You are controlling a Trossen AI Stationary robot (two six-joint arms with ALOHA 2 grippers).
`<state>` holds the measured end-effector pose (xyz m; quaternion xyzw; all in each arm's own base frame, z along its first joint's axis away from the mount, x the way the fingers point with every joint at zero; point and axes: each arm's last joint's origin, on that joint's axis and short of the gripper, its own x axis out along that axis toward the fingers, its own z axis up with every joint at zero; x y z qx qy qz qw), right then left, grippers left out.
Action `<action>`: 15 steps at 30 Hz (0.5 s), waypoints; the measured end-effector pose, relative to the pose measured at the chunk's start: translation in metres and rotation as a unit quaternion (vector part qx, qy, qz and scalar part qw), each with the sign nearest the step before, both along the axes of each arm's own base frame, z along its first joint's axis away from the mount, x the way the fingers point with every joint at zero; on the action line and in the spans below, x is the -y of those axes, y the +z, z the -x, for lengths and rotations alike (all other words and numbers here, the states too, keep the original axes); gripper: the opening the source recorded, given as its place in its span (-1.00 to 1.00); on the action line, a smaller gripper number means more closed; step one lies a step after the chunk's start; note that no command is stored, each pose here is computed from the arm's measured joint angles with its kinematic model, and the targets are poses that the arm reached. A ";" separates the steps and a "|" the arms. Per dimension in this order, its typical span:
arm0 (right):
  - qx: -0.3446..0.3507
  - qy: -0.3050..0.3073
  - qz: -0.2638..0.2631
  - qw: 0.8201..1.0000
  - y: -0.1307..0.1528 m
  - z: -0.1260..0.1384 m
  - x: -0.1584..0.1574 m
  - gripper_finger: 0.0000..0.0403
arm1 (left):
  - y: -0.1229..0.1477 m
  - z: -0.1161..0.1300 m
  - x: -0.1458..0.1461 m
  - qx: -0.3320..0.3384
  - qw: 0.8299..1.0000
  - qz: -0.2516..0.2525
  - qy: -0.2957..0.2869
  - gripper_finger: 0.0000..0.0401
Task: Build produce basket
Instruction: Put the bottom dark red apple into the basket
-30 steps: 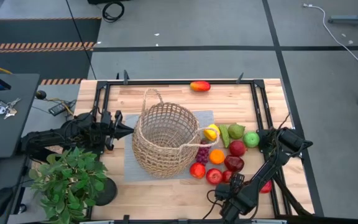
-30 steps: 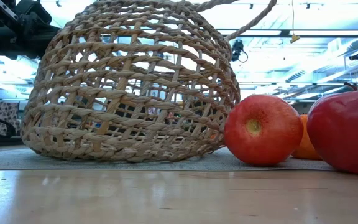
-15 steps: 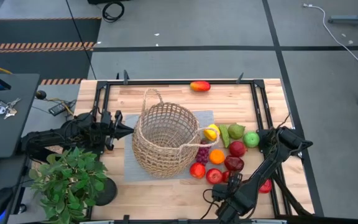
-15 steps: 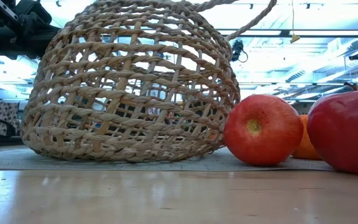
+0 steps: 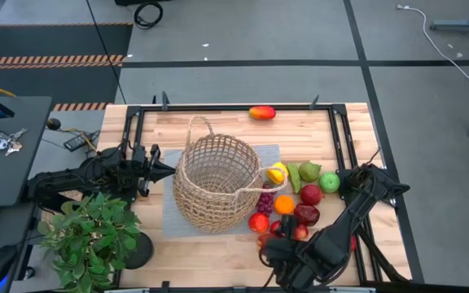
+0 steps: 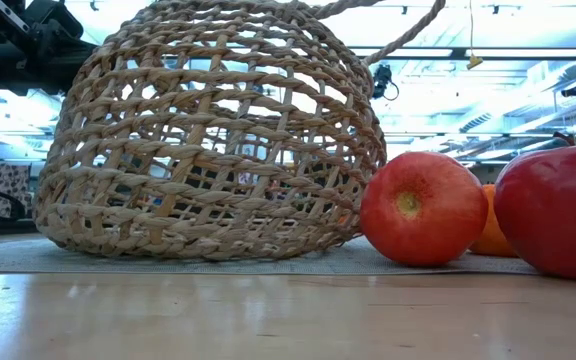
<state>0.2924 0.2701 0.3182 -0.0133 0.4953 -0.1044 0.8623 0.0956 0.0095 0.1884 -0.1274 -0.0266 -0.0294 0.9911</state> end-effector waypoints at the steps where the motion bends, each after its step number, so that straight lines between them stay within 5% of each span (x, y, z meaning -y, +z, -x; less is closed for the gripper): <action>1: 0.019 0.008 0.014 1.000 0.006 -0.002 0.001 0.75 | 0.000 0.000 0.000 0.000 1.000 0.000 0.000 -0.84; 6: 0.091 0.039 0.065 0.993 0.036 -0.011 0.009 0.75 | 0.000 0.000 0.000 0.000 1.000 0.000 0.000 -0.82; 15: 0.141 0.070 0.070 0.985 0.086 -0.025 0.036 0.75 | 0.000 0.000 0.000 0.000 1.000 0.000 0.000 -0.85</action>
